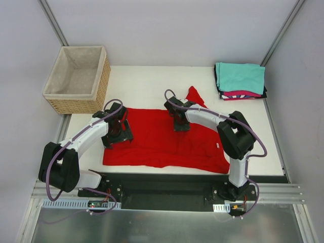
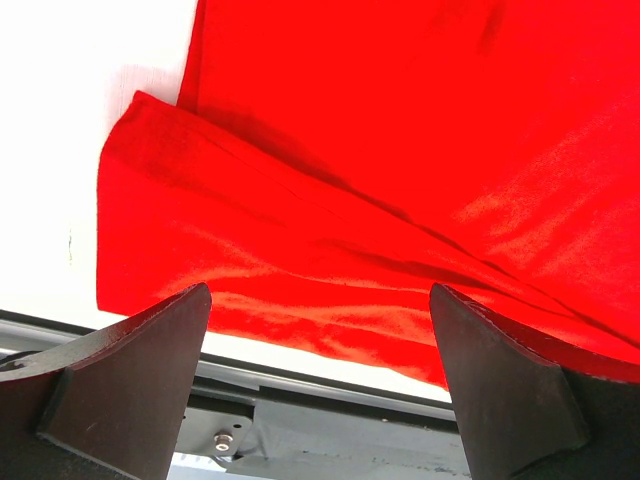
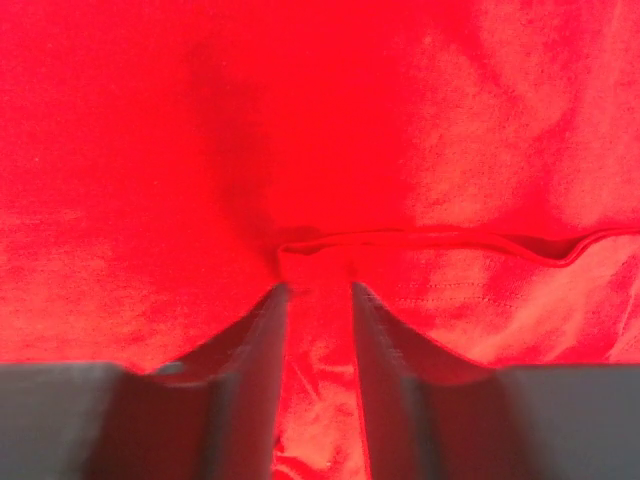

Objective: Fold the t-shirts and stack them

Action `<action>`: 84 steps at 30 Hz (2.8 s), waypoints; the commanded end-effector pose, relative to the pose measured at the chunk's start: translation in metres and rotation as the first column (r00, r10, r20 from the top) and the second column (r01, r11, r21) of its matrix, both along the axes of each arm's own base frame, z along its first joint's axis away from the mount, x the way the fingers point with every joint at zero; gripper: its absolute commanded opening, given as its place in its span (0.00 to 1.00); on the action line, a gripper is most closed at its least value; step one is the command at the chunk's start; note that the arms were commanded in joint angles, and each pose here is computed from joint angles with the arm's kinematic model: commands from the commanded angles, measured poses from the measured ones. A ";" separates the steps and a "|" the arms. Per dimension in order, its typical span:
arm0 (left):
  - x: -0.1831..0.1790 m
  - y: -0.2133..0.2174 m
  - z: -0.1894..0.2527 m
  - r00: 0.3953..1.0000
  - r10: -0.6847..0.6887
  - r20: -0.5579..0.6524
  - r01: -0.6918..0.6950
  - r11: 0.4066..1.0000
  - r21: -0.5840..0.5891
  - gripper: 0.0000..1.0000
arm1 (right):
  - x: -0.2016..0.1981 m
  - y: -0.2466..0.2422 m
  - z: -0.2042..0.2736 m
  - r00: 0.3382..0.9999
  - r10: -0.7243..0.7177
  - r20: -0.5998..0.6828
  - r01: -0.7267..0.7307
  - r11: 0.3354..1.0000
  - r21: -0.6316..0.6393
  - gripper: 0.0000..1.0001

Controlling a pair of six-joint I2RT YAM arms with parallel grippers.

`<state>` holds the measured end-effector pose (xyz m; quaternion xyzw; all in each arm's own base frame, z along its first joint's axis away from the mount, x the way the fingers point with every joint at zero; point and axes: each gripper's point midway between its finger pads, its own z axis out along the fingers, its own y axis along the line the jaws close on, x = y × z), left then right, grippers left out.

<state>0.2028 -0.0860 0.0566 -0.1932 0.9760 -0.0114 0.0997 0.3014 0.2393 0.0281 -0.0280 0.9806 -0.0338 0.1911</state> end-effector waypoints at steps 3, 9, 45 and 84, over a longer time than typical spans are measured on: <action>0.002 0.000 0.003 1.000 -0.020 0.002 0.020 1.000 0.020 0.92 | 0.008 0.006 0.011 0.999 -0.002 0.032 0.001 1.000 0.023 0.22; 0.002 0.000 0.004 1.000 -0.019 0.003 0.019 1.000 0.018 0.92 | 0.008 0.004 0.008 1.000 -0.007 0.025 0.007 1.000 0.018 0.05; 0.005 0.001 0.005 0.999 -0.031 0.006 0.031 0.999 0.026 0.92 | 0.057 0.027 0.066 0.988 0.037 0.150 -0.043 0.998 0.042 0.01; 0.007 0.000 0.012 0.998 -0.041 0.048 0.040 0.999 0.016 0.92 | 0.030 -0.072 0.056 0.980 -0.069 0.188 0.092 0.989 -0.114 0.72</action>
